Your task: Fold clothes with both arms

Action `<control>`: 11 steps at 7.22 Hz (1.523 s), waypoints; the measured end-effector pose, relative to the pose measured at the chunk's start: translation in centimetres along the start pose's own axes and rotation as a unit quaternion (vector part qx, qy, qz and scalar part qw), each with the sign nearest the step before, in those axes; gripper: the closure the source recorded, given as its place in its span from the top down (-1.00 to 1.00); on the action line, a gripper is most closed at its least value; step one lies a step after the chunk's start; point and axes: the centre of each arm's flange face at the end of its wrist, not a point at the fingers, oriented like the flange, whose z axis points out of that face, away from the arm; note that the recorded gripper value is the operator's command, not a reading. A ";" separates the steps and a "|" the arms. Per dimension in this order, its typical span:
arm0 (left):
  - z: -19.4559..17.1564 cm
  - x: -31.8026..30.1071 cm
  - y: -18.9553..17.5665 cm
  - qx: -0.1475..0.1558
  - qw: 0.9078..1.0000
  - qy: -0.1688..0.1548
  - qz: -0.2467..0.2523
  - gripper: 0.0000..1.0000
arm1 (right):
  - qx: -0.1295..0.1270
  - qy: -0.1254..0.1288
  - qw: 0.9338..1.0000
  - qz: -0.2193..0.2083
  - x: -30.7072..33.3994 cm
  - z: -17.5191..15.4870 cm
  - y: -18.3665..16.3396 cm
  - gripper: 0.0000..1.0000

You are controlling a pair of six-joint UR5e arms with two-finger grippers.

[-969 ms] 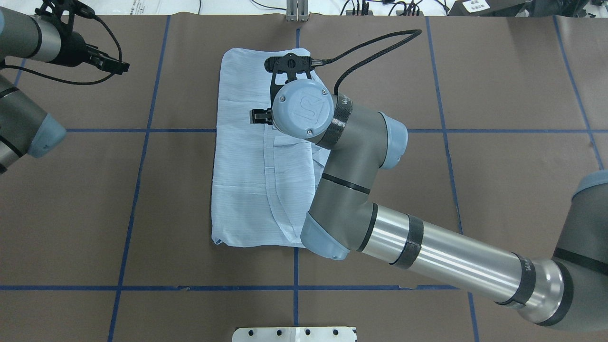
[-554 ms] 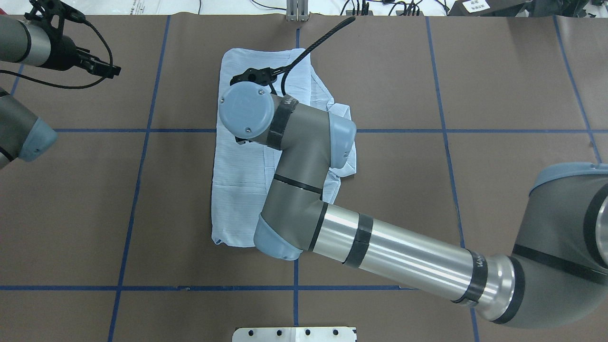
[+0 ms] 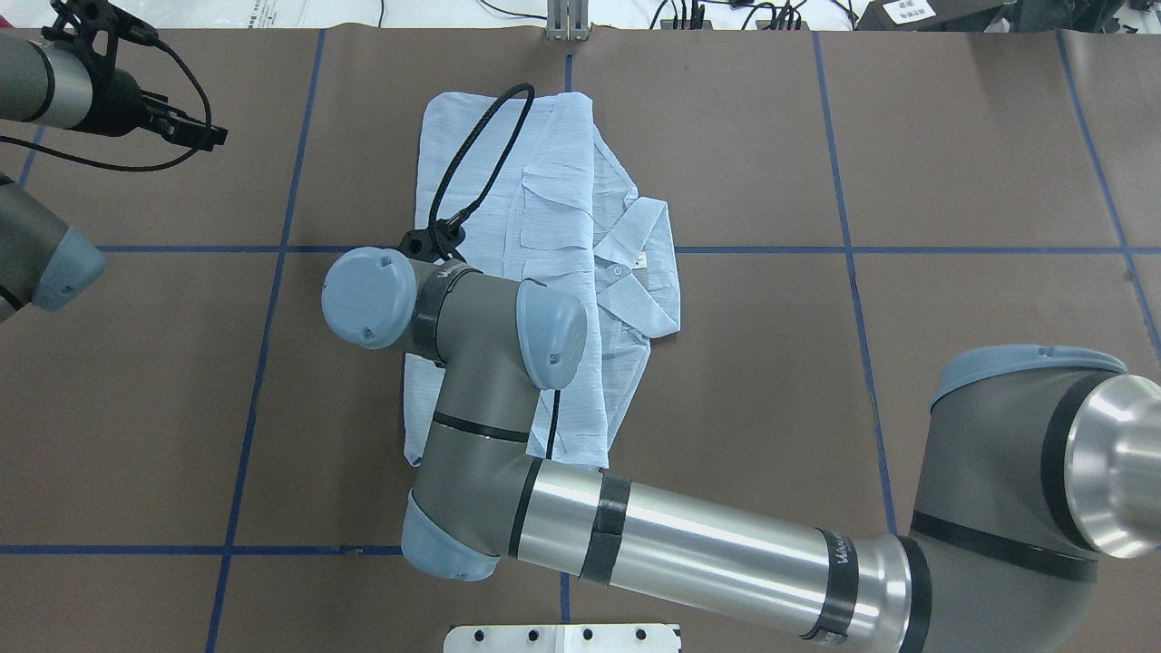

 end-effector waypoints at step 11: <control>-0.4 -0.6 -0.2 0.003 1.000 -0.004 -0.003 1.00 | -0.002 0.034 0.998 0.057 -2.8 2.4 1.4 0.41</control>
